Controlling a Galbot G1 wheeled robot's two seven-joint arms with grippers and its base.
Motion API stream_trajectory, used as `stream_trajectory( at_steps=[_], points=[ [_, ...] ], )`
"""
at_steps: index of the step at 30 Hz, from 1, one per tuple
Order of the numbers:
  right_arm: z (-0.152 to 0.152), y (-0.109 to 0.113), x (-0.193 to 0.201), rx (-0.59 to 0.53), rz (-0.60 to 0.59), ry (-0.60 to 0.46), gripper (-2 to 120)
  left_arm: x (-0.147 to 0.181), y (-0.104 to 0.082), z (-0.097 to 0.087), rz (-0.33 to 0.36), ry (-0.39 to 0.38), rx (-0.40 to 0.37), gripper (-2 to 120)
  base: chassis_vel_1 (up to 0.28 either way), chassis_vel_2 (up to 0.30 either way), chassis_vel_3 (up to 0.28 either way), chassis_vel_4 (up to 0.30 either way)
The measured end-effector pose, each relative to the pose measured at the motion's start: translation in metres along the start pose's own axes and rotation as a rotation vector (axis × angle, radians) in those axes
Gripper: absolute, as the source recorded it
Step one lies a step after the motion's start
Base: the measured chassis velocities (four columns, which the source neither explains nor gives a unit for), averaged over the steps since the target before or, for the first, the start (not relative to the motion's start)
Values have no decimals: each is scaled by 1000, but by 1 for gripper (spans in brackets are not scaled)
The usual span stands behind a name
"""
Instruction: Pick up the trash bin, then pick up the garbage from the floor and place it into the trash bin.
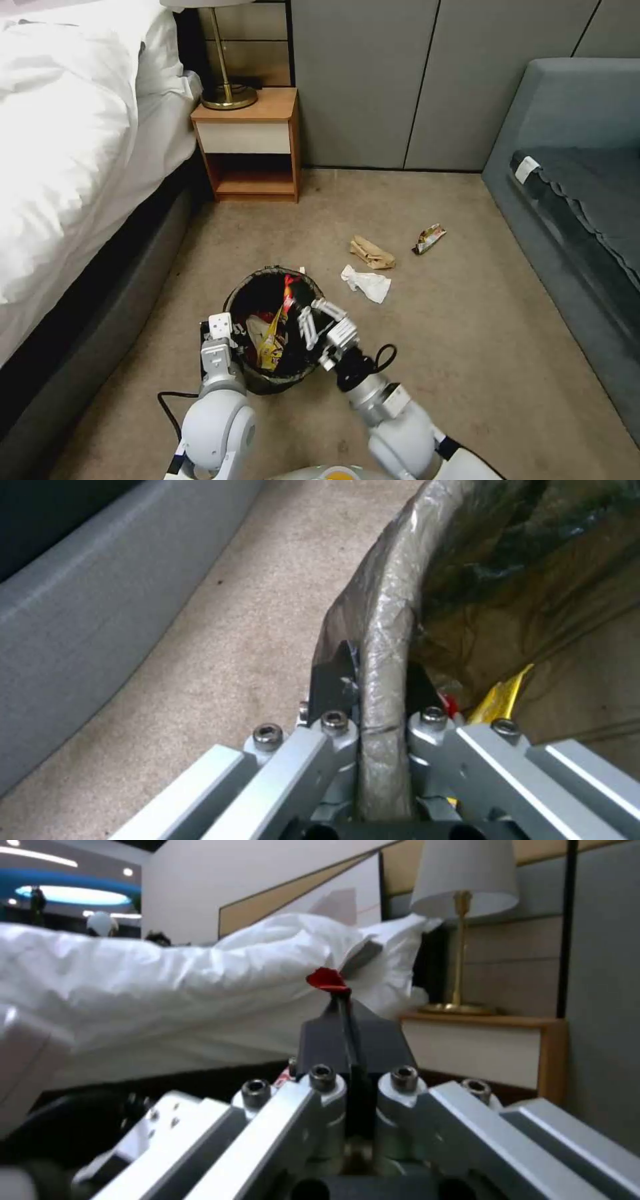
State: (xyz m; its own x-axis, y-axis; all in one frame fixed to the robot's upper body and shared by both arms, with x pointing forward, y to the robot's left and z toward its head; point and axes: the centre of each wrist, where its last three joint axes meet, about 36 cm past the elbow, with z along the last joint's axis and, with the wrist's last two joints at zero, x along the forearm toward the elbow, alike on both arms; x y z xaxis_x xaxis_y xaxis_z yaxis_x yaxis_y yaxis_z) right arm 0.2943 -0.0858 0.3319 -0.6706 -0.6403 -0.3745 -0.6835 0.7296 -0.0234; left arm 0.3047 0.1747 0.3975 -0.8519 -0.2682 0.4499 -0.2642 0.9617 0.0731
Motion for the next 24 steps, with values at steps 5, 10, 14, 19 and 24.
stream_trajectory(
  at_steps=[5, 10, 14, 19, 24],
  points=[
    [15, 4, -3, -6, 2, 31, 0, 3, -1, 0, 6, -1, -2, 1, 0, 0, 0, 0],
    [25, 2, -8, 2, 23, 66, 0, 8, -4, -3, 20, -4, 5, 1, 0, 0, 0, 0],
    [28, 0, -7, 9, 25, 80, 8, 9, -4, -4, 22, -7, 8, 1, 0, 0, 0, 0],
    [28, 1, -4, 11, 24, 88, 27, 9, -3, -5, 20, -8, 7, 1, 0, 0, 0, 0],
    [26, 6, -5, 7, 37, 87, 48, 8, -3, -6, 19, -11, 8, 1, 0, 0, 0, 0]
  ],
)
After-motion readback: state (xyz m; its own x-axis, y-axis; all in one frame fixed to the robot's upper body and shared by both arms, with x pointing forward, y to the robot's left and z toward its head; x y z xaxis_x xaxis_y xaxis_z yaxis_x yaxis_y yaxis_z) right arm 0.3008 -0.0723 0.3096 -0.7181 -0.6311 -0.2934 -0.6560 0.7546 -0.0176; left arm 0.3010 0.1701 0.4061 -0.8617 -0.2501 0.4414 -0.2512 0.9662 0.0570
